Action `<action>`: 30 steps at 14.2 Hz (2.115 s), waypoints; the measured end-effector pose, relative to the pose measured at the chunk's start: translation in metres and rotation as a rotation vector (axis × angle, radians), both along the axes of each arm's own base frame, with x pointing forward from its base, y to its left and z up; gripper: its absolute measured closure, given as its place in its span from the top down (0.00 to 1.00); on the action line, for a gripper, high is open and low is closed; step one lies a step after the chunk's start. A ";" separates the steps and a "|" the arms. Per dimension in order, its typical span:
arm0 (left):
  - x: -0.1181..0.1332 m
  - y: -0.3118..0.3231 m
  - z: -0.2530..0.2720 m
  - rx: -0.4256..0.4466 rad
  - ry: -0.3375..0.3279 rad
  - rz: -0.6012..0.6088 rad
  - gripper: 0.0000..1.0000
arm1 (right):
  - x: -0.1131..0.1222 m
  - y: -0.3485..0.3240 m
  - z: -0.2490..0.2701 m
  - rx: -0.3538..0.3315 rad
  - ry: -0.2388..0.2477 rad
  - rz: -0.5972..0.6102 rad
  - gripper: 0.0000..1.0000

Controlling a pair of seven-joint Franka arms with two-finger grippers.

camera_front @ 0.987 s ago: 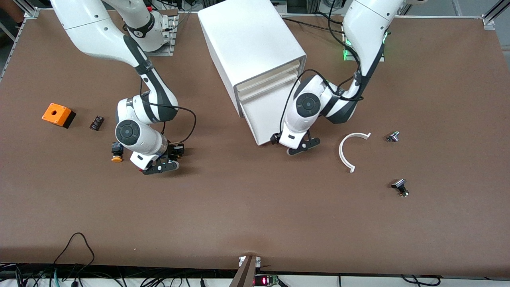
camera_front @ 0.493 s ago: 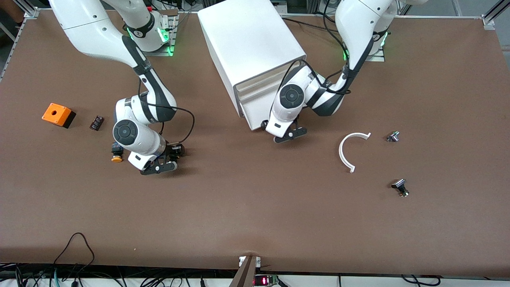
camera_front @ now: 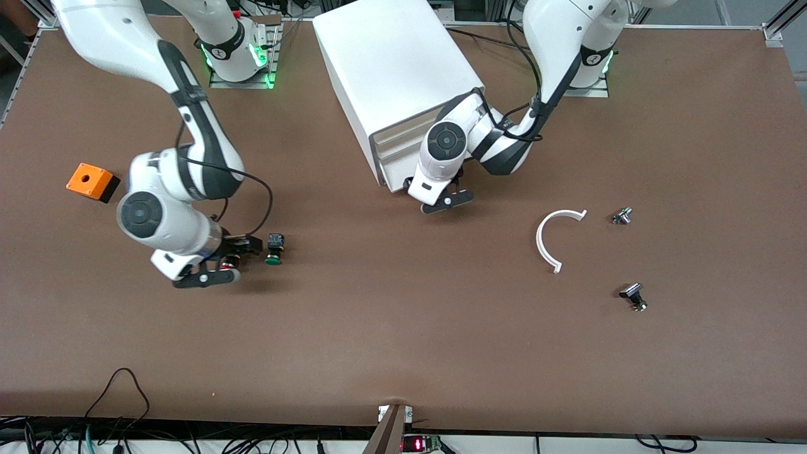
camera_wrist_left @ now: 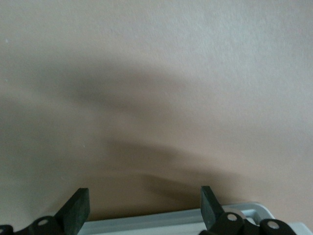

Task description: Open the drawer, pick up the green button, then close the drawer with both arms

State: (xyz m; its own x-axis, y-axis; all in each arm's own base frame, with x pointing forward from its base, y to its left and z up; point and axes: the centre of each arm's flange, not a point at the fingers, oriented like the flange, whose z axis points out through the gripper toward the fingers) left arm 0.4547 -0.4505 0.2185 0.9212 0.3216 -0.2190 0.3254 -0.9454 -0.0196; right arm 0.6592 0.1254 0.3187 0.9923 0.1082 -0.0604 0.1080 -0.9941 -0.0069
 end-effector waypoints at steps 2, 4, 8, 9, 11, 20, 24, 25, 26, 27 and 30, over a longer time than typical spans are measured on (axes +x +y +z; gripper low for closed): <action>-0.006 -0.003 -0.001 0.001 0.031 0.008 1.00 | 0.004 -0.005 0.048 0.001 -0.026 -0.006 1.00; -0.012 -0.006 -0.001 -0.006 0.061 0.016 1.00 | 0.002 -0.007 0.092 0.006 -0.061 -0.009 1.00; -0.023 -0.013 -0.002 -0.015 0.102 0.021 1.00 | -0.013 -0.016 0.169 0.016 -0.140 -0.014 1.00; -0.025 -0.014 -0.002 -0.016 0.116 0.028 1.00 | -0.018 -0.018 0.184 0.016 -0.143 -0.015 1.00; -0.027 -0.014 -0.003 -0.017 0.132 0.035 1.00 | -0.029 -0.023 0.215 0.010 -0.117 -0.024 1.00; -0.026 -0.012 -0.003 -0.025 0.156 0.055 1.00 | -0.055 -0.065 0.296 0.011 -0.117 -0.208 1.00; 0.040 0.027 0.038 -0.041 0.006 -0.013 1.00 | -0.068 -0.078 0.309 0.011 -0.093 -0.228 1.00; 0.063 0.046 0.056 -0.033 -0.057 -0.050 1.00 | -0.072 -0.078 0.315 0.003 -0.097 -0.227 1.00; 0.086 0.070 0.078 -0.025 -0.102 -0.085 1.00 | -0.077 -0.079 0.320 -0.009 -0.094 -0.228 1.00; 0.107 0.097 0.101 -0.019 -0.124 -0.123 1.00 | -0.082 -0.080 0.324 -0.016 -0.090 -0.229 1.00; 0.150 0.169 0.168 -0.016 -0.112 -0.237 1.00 | -0.091 -0.079 0.333 -0.018 -0.085 -0.231 1.00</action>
State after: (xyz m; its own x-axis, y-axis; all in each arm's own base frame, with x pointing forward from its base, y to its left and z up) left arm 0.6049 -0.2818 0.3862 0.9892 0.0910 -0.1145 0.0938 -0.9954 0.0196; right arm 0.5679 0.0460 0.6517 0.9922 -0.1225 0.0245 -0.1228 -0.9924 0.0108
